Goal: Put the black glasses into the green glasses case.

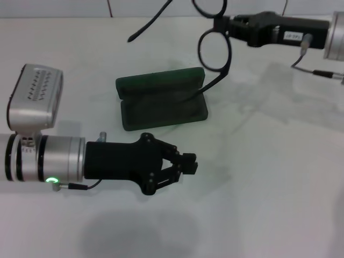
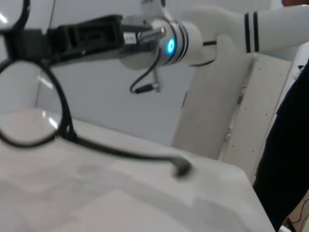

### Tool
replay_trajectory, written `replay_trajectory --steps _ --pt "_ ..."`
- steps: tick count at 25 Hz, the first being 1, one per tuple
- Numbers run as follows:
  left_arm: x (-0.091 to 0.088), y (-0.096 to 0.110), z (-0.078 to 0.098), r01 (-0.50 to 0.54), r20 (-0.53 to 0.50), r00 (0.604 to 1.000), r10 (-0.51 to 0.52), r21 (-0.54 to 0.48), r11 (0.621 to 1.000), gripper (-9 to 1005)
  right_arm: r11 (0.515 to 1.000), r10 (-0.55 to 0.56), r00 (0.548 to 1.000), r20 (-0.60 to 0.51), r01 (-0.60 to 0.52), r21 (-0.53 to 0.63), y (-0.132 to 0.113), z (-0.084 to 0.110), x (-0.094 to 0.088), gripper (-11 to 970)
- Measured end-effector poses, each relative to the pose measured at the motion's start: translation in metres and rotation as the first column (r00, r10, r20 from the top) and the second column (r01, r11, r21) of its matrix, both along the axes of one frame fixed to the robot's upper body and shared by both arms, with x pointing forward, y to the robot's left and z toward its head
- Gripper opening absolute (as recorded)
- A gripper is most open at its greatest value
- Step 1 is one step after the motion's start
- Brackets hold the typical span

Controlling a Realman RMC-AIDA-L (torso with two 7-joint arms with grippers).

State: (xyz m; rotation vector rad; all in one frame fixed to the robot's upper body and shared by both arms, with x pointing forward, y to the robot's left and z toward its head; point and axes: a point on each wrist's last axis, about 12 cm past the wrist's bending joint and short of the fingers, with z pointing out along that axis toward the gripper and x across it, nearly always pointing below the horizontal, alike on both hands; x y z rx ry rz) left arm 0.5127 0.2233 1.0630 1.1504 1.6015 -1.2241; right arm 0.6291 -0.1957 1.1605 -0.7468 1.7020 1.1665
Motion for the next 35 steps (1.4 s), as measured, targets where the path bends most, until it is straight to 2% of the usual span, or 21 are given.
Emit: replay_trajectory --steps 8,19,35 --pt "0.009 -0.013 0.006 0.023 -0.007 1.0 -0.023 -0.023 0.999 23 0.997 0.075 0.995 -0.066 -0.073 0.035 0.024 -0.018 -0.01 61" --pt "0.014 -0.015 0.012 -0.027 -0.082 0.996 0.021 -0.072 0.997 -2 0.992 0.128 0.99 -0.049 -0.128 0.019 0.033 -0.023 -0.017 61" --pt "0.017 -0.013 0.014 -0.048 -0.106 0.994 0.038 -0.087 0.995 -2 0.972 0.229 0.972 -0.055 -0.231 -0.037 0.034 -0.036 -0.034 62"
